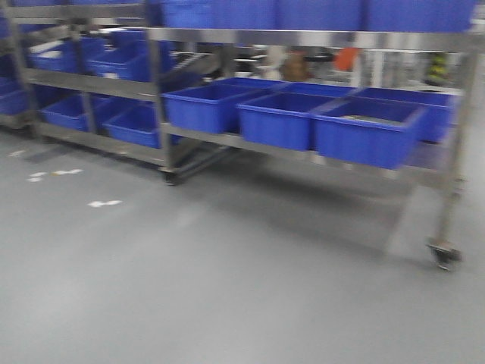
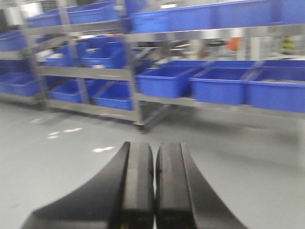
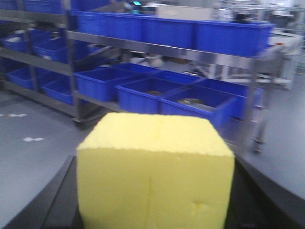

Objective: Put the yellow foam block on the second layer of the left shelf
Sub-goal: 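Drive the base up to the shelf of blue bins, cube held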

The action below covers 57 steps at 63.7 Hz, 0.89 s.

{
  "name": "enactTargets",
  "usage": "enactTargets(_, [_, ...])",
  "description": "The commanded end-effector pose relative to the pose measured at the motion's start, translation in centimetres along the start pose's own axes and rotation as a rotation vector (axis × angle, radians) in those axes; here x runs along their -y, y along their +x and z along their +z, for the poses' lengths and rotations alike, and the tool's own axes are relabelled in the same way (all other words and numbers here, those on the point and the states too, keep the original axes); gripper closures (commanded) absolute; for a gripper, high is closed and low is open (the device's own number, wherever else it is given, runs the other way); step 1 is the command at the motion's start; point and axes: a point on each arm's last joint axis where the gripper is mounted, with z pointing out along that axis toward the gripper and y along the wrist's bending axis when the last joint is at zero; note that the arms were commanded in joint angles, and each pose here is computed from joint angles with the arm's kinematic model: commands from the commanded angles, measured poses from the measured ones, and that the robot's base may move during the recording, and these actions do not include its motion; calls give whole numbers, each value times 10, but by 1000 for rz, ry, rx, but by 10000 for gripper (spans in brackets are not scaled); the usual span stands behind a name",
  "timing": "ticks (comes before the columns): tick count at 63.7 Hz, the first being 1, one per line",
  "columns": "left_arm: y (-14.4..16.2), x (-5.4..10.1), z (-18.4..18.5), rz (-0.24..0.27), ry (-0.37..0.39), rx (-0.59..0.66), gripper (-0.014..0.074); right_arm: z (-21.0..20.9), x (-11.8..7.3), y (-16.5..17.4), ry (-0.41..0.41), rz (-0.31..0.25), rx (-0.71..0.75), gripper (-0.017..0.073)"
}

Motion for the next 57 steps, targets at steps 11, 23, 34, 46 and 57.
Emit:
enactTargets(11, [1,0,-1,-9,2,71,470,0,-1,-16,-2,-15,105,59])
enactTargets(23, [1,0,-1,-9,2,71,470,0,-1,-16,-2,-15,105,59])
enactTargets(34, [1,0,-1,-9,2,71,470,0,-1,-16,-2,-15,105,59])
enactTargets(46, [1,0,-1,-9,2,71,470,0,-1,-16,-2,-15,105,59])
enactTargets(57, [1,0,-1,-9,2,71,470,0,-1,-16,-2,-15,105,59])
